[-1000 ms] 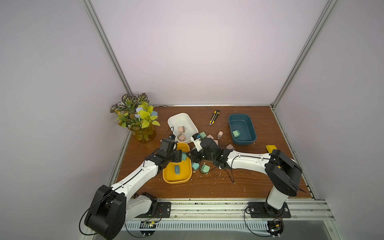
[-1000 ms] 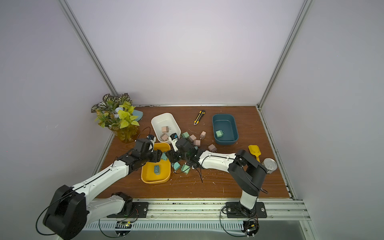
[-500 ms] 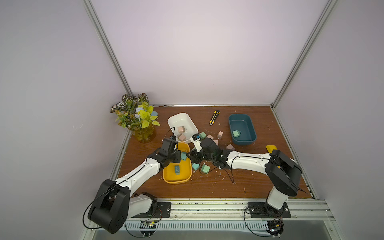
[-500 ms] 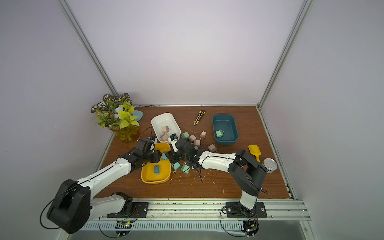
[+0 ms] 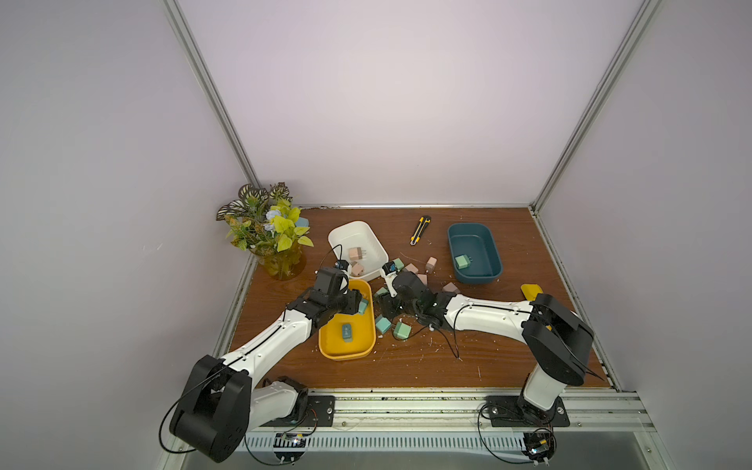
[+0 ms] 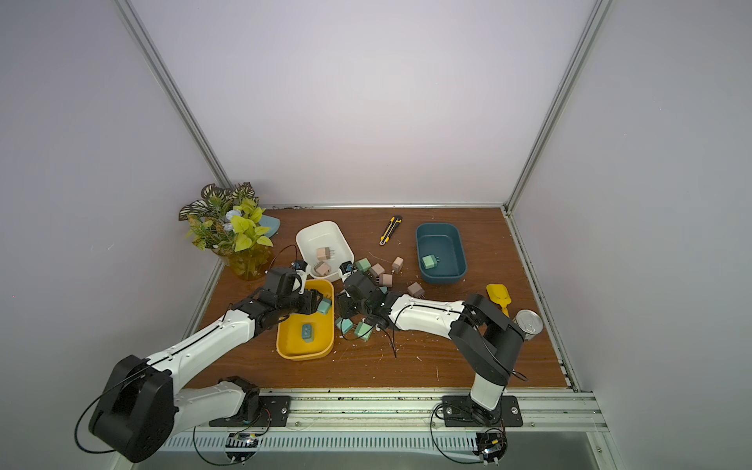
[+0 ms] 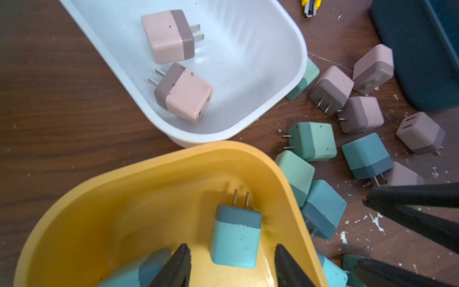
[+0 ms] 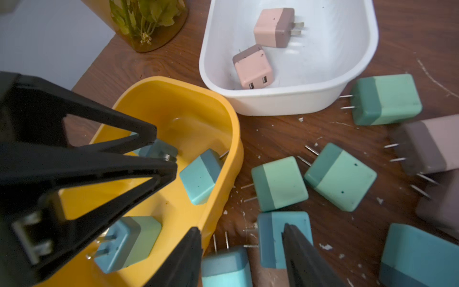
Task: Place the plugs by color into the storage box
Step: Place the plug in the storage box, then pick up the plug from the center of the board.
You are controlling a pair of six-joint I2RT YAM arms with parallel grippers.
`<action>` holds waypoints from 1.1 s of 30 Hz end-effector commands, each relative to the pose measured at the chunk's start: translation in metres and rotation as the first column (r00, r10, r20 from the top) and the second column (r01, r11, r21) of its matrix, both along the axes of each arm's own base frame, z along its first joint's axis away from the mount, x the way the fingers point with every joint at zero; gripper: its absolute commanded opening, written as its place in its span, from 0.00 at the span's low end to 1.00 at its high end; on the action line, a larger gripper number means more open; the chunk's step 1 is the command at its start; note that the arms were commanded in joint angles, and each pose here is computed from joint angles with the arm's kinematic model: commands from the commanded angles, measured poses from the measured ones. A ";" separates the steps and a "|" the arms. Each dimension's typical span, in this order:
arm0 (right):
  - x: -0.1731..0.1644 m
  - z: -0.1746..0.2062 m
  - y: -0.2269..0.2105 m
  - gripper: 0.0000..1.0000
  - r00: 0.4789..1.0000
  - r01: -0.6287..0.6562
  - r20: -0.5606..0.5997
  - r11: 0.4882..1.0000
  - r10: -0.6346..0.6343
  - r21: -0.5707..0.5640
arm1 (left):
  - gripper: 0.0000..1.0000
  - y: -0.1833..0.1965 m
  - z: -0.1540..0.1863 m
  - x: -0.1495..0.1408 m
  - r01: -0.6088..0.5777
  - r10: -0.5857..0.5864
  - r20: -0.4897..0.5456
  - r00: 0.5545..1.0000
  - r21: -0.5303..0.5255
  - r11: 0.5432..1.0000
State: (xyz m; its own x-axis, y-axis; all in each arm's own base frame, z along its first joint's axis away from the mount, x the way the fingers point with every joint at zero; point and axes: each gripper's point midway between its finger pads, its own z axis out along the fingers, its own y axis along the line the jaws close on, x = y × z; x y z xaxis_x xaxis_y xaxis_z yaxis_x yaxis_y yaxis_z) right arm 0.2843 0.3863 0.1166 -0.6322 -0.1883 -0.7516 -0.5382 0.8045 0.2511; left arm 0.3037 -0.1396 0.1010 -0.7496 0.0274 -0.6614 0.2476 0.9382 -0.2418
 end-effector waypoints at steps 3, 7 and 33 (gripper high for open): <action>0.010 0.034 -0.025 0.59 0.993 0.093 0.075 0.996 -0.092 -0.002 | 0.56 -0.017 0.022 0.013 0.073 -0.069 0.088 0.994 -0.040 0.997; 0.016 0.034 -0.048 0.61 0.988 0.129 0.091 0.989 -0.122 -0.066 | 0.57 -0.030 0.033 0.013 0.116 -0.111 0.143 0.984 -0.029 0.993; 0.022 -0.025 -0.145 0.68 0.992 0.110 -0.031 0.975 -0.119 -0.194 | 0.58 -0.138 0.028 0.005 0.329 -0.331 0.022 0.943 -0.181 0.927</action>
State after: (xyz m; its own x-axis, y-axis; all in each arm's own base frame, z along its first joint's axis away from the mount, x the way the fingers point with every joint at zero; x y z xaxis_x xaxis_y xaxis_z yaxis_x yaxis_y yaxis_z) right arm 0.3004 0.2345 0.0901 -0.7043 -0.2395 -0.6683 -0.3997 0.9117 0.0946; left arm 0.3132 -0.2670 0.1234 -0.7008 0.1543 -0.6965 0.5282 0.7685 -0.3612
